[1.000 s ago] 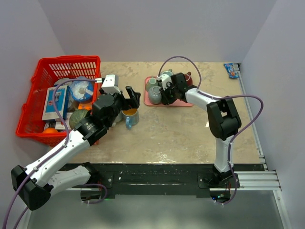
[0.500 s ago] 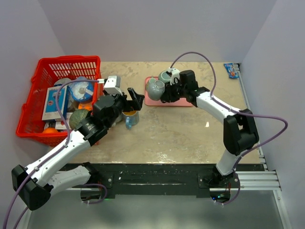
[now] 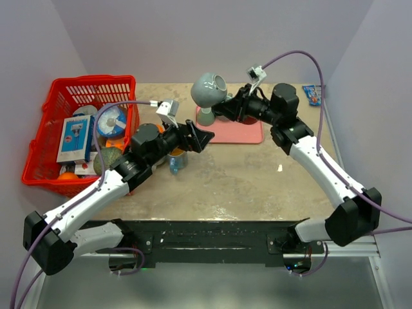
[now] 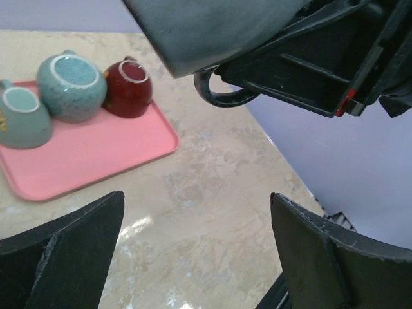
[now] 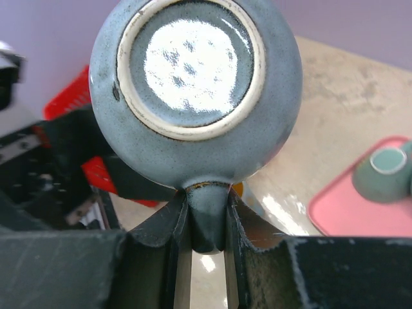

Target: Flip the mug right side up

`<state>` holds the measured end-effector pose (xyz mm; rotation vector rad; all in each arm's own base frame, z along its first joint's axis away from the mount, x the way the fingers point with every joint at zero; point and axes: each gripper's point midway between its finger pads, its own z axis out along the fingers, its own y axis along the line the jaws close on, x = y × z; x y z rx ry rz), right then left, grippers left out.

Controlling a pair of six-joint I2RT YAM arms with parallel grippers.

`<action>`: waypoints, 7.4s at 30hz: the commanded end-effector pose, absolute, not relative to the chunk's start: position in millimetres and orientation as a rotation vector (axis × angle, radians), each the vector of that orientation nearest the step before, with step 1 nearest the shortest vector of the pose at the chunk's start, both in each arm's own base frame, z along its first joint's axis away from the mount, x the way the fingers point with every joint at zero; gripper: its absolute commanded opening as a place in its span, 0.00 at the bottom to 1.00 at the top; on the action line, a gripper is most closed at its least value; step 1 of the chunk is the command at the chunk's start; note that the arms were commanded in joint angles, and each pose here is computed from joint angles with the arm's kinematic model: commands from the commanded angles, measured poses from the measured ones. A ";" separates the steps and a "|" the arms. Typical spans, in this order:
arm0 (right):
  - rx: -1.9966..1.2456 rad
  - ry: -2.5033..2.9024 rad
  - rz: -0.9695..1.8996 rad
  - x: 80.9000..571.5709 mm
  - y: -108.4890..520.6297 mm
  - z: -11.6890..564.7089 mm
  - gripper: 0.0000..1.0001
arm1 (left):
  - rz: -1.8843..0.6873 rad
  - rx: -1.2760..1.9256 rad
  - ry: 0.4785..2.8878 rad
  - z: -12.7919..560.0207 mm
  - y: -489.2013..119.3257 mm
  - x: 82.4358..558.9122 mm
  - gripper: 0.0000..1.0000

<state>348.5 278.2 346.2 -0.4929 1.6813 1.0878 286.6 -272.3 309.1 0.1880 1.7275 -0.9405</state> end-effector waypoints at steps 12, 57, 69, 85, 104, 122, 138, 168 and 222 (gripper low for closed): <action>-0.543 1.090 1.381 242.2 259.4 518.3 0.00 | -1.468 0.278 1.126 451.5 -296.6 230.9 0.83; -0.615 1.110 1.476 213.9 260.5 502.3 0.00 | -1.660 0.383 1.151 440.5 -328.5 224.0 0.43; -0.622 1.092 1.497 213.0 261.4 507.0 0.00 | -1.631 0.390 1.159 438.1 -330.8 229.4 0.47; -0.691 1.156 1.459 212.9 266.4 481.0 0.00 | -1.620 0.248 1.175 451.5 -327.8 250.1 0.38; -0.685 1.251 1.525 207.5 268.8 475.3 0.00 | -1.412 0.256 1.164 446.0 -310.5 258.2 0.36; -0.744 1.452 1.735 206.2 283.6 453.0 0.00 | -1.407 0.373 1.150 441.5 -317.9 247.9 0.34; -0.864 1.448 1.603 198.4 278.3 420.0 0.00 | -1.451 0.207 1.192 441.4 -307.2 261.0 0.39; -0.642 1.506 1.506 230.9 276.9 364.1 0.41 | -1.441 0.089 1.360 401.2 -306.2 283.5 0.00; 0.380 2.258 0.416 335.7 149.0 168.1 0.87 | -0.310 0.179 2.498 115.1 -293.8 301.0 0.00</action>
